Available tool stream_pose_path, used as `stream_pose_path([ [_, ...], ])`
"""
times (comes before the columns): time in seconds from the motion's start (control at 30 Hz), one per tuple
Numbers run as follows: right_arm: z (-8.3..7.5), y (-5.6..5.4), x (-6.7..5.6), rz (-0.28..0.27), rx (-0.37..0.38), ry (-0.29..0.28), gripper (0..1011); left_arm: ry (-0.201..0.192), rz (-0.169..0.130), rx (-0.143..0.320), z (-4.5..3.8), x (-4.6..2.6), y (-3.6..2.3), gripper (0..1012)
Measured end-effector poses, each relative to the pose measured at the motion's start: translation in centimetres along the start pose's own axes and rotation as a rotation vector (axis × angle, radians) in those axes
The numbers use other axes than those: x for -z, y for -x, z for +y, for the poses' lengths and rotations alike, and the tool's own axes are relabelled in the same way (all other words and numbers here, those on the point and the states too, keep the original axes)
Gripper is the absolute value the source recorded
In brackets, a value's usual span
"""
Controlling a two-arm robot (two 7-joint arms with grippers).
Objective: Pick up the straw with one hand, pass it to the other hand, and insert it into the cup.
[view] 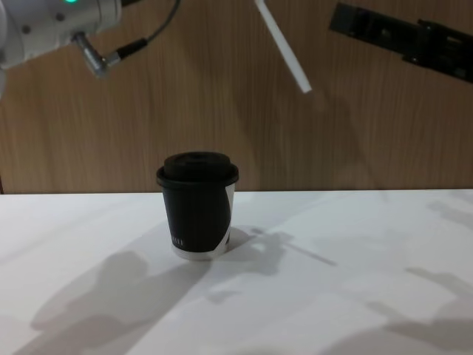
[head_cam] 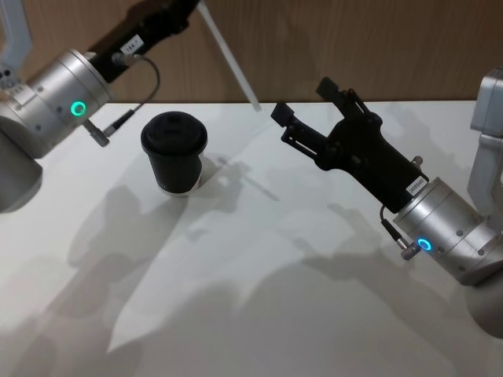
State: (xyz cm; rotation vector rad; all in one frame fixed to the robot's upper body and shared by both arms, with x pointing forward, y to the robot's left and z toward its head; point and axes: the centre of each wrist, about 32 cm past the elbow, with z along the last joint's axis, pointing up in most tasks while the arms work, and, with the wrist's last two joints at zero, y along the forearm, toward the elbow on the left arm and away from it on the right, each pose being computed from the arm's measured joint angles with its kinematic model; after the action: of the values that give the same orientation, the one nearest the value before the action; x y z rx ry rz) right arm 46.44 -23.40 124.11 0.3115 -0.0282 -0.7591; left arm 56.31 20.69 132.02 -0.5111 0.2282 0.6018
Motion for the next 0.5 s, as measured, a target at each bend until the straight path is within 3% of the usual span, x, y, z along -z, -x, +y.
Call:
stream_pose_path([
  [0.03,0.0,0.0,0.0,0.0,0.0,0.0,1001,0.0,-0.025,-0.012,0.14,-0.3,0.11,14],
  [0.07,0.0,0.0,0.0,0.0,0.0,0.0,1001,0.0,-0.025,-0.012,0.14,-0.3,0.11,14],
  [0.17,0.0,0.0,0.0,0.0,0.0,0.0,1001,-0.003,-0.09,-0.046,0.55,-1.01,0.42,14],
  [0.3,0.0,0.0,0.0,0.0,0.0,0.0,1001,-0.008,-0.138,-0.075,0.89,-1.51,0.69,13],
  [0.37,0.0,0.0,0.0,0.0,0.0,0.0,1001,-0.016,-0.187,-0.11,1.26,-1.93,0.94,13],
  [0.4,0.0,0.0,0.0,0.0,0.0,0.0,1001,-0.016,-0.187,-0.11,1.26,-1.93,0.94,13],
  [0.43,0.0,0.0,0.0,0.0,0.0,0.0,1001,-0.02,-0.211,-0.129,1.43,-2.1,1.06,14],
  [0.5,0.0,0.0,0.0,0.0,0.0,0.0,1001,-0.024,-0.232,-0.146,1.57,-2.24,1.17,14],
])
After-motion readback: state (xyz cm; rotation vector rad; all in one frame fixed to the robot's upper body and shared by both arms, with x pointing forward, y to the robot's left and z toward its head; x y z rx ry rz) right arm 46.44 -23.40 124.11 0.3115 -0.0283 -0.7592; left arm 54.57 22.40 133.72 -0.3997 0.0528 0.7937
